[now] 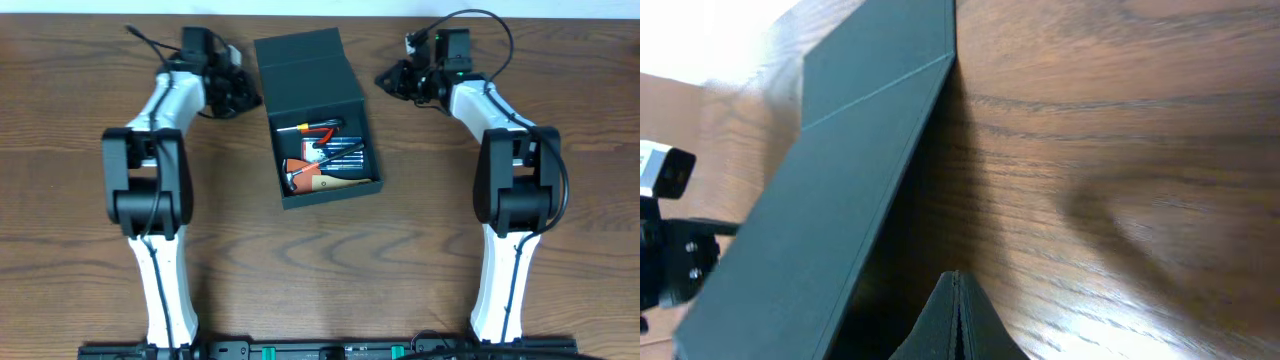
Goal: Pack container
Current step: 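Move both grippers to the box lid's far edge, then swing the lid forward with both grippers to close the box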
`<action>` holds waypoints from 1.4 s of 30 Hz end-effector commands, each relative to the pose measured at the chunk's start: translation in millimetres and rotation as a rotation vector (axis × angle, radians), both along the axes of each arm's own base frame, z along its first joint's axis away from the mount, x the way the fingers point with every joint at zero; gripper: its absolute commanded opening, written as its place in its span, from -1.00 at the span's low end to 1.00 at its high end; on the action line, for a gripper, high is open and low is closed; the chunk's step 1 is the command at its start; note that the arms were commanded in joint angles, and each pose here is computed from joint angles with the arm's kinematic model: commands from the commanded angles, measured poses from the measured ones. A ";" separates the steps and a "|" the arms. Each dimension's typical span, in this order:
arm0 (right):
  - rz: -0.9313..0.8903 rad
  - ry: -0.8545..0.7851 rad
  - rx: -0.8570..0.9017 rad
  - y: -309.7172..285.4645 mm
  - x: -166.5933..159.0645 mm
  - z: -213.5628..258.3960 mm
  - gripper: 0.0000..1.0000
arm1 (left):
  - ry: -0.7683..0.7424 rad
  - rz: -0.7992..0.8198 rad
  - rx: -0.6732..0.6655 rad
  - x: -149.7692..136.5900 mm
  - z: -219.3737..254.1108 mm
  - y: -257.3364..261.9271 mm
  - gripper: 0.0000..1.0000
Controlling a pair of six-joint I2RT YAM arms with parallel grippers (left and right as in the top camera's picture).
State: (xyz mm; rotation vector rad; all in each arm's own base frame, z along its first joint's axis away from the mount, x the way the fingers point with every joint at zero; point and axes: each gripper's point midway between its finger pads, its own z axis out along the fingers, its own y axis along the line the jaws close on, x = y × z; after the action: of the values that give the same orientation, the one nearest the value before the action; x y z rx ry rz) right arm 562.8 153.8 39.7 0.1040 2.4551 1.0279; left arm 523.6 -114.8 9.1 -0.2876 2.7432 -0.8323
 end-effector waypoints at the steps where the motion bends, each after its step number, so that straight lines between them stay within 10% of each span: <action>1: 0.001 0.008 -0.054 4.8 -0.2 -22.6 -0.97 | 0.049 0.005 0.012 -7.0 -23.7 -0.1 -0.89; 31: 0.163 -0.094 0.262 34.1 0.5 29.7 -0.97 | -0.265 -0.162 -0.379 34.0 57.5 -63.4 -0.89; 42: 0.125 -0.248 0.139 23.5 -9.6 141.1 -0.98 | -0.375 -0.242 -0.203 8.8 135.7 -64.8 -0.88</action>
State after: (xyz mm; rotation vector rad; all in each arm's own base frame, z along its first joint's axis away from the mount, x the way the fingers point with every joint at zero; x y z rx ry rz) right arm 557.9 173.9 102.4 0.0122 2.3205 1.2501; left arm 542.6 -164.4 89.8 -0.0368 2.4557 -1.1830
